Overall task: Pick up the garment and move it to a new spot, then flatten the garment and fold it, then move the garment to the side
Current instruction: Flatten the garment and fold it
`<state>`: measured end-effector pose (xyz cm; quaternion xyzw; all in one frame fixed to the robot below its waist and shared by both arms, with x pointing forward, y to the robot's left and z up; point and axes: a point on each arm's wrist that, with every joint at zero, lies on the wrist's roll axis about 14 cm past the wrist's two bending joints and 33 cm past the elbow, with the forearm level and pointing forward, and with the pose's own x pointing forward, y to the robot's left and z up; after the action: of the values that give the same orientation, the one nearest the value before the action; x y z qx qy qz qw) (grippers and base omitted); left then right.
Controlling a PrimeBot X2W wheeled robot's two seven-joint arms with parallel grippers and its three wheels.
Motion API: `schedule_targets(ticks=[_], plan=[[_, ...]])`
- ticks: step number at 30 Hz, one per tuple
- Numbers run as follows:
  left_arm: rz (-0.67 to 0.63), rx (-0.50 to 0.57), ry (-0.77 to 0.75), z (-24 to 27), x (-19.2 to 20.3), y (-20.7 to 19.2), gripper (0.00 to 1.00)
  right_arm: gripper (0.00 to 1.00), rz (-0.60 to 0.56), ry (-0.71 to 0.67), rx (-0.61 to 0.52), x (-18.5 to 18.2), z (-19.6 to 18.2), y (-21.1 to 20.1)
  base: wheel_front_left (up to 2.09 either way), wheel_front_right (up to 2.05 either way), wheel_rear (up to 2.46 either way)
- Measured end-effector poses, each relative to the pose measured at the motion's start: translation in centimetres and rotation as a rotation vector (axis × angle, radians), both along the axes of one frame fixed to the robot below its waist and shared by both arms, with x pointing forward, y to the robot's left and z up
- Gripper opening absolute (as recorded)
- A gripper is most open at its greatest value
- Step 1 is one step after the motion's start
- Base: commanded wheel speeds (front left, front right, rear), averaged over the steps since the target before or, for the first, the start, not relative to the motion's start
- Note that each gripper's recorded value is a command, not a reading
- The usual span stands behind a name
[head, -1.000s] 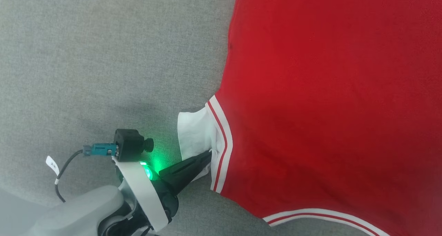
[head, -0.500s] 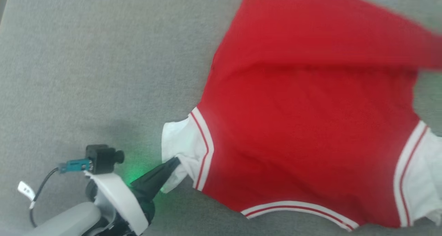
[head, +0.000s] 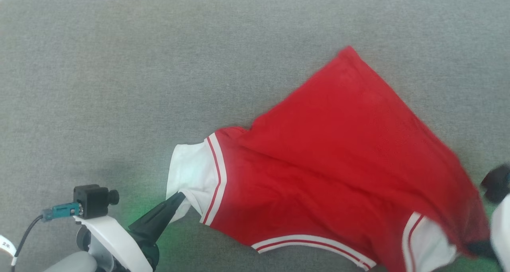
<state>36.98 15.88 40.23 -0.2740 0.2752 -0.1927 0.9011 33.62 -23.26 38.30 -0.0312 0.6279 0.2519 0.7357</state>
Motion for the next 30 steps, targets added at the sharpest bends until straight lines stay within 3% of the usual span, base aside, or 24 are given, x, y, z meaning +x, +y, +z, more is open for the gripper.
schedule_targets(ticks=[5,8,9,10,12,16,20,25,30], plan=[[-0.004,-0.003,-0.009,0.2,0.1,-0.2,0.00,0.00,0.034,0.098,0.053,-5.1,-1.1,2.2,0.00,0.00,0.00],[-0.011,-0.004,-0.015,0.2,0.2,-0.4,0.00,0.04,0.029,0.065,0.072,-5.1,-1.0,3.0,0.00,0.00,0.00],[-0.013,-0.004,-0.015,0.2,0.2,-0.5,0.00,0.44,0.028,0.031,0.074,-4.5,-0.8,3.2,0.00,0.00,0.00],[-0.014,-0.004,-0.015,0.2,0.2,-0.5,0.00,1.00,0.025,-0.010,0.072,-3.8,-0.5,3.2,0.00,0.00,0.00],[-0.016,-0.005,-0.019,0.3,0.3,-0.6,0.00,1.00,-0.011,-0.118,0.075,-1.6,0.8,2.9,0.00,0.00,0.00],[-0.010,-0.017,-0.020,0.4,0.0,-0.9,0.00,1.00,-0.027,-0.184,0.036,-0.2,2.6,1.3,0.00,0.00,0.00],[-0.005,-0.024,-0.013,0.2,-0.5,-1.2,0.00,1.00,-0.040,-0.332,0.017,3.7,6.3,0.4,0.00,0.00,0.00],[-0.003,-0.029,-0.016,0.1,-0.7,-1.5,0.00,1.00,-0.019,-0.609,0.063,10.6,11.7,2.4,0.00,0.00,0.00],[0.010,-0.034,-0.015,0.0,-0.3,-1.7,0.00,1.00,0.046,-0.666,0.066,15.3,10.8,5.9,0.00,0.00,0.00]])
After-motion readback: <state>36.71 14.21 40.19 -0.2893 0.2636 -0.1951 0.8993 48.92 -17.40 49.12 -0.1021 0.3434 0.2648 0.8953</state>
